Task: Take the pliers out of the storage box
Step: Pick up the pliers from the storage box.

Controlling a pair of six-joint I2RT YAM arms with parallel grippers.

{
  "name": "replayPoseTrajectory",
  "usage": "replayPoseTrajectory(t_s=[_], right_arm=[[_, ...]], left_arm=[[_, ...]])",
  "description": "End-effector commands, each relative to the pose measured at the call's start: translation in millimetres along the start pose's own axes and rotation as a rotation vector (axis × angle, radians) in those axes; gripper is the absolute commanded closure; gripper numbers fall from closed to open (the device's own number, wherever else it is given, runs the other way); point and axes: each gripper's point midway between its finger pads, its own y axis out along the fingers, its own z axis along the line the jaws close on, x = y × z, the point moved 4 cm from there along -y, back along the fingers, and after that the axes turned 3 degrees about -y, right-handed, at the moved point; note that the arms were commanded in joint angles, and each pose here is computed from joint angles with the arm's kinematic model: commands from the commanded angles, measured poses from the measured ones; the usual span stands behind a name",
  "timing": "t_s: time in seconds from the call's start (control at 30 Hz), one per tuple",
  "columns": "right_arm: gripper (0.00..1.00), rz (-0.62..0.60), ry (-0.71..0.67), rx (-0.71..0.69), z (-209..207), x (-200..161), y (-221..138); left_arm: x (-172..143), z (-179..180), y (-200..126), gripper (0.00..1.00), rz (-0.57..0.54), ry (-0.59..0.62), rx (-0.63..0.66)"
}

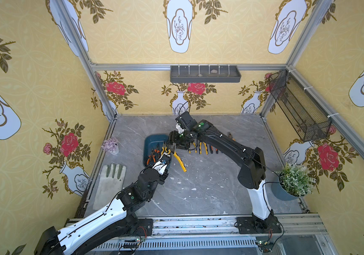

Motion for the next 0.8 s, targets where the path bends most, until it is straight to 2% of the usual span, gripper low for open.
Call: replayPoseTrajectory(t_s=[0.0, 0.2, 0.43, 0.77], right_arm=[[0.33, 0.010, -0.011, -0.020, -3.5, -4.6, 4.8], [0.39, 0.011, 0.002, -0.016, -5.7, -4.2, 9.9], [0.55, 0.011, 0.008, 0.010, -1.5, -3.9, 9.8], [0.58, 0.048, -0.007, 0.044, 7.6, -15.8, 10.9]], left_arm=[[17.0, 4.3, -1.5, 1.00, -0.070, -0.051, 0.015], [18.7, 4.6, -1.9, 1.00, -0.074, -0.054, 0.015], [18.2, 3.6, -1.0, 1.00, -0.070, -0.053, 0.012], [17.3, 3.8, -1.0, 1.00, -0.068, -0.052, 0.014]])
